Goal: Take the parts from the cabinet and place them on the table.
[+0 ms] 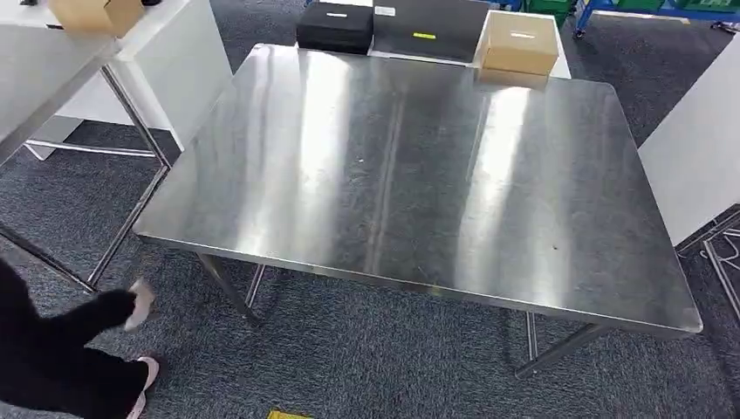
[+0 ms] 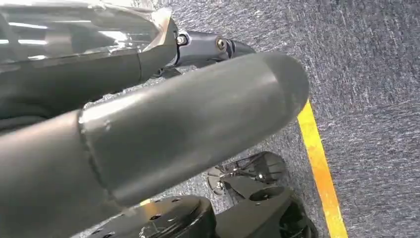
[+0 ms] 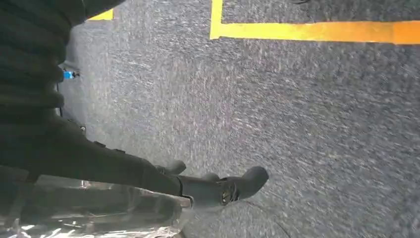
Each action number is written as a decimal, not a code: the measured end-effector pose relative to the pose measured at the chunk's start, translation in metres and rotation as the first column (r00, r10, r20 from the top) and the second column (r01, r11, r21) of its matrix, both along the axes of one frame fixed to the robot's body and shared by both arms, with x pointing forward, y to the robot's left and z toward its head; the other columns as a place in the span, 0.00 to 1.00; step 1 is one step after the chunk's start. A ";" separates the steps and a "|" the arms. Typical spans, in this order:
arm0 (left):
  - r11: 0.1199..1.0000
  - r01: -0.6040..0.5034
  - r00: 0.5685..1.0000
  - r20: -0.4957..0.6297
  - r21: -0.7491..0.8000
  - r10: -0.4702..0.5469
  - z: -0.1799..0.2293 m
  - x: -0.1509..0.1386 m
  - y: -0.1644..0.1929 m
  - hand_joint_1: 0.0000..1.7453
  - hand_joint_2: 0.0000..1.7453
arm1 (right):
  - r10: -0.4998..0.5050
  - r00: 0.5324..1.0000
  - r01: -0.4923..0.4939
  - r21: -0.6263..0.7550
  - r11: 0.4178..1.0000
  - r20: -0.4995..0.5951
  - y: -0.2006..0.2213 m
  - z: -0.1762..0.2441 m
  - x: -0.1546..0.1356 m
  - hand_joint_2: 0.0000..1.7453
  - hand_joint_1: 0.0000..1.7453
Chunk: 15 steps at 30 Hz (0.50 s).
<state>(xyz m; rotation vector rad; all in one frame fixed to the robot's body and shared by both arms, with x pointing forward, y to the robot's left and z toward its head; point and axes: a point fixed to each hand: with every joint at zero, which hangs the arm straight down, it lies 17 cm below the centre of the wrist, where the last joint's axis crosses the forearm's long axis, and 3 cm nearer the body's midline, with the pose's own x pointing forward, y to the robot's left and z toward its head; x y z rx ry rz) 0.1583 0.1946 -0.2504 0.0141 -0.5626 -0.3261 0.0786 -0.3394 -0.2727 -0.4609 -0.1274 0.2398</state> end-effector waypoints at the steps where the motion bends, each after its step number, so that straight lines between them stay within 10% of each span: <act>1: 1.000 0.002 1.000 0.000 0.000 -0.002 0.000 0.000 0.000 0.00 0.00 | 0.000 1.000 0.000 0.001 1.000 -0.003 0.000 0.000 -0.002 1.00 0.00; 15: 1.000 -0.002 1.000 0.001 -0.006 0.002 0.000 0.000 0.002 0.00 0.00 | 0.023 1.000 -0.023 0.008 1.000 -0.011 0.005 -0.001 -0.002 1.00 0.00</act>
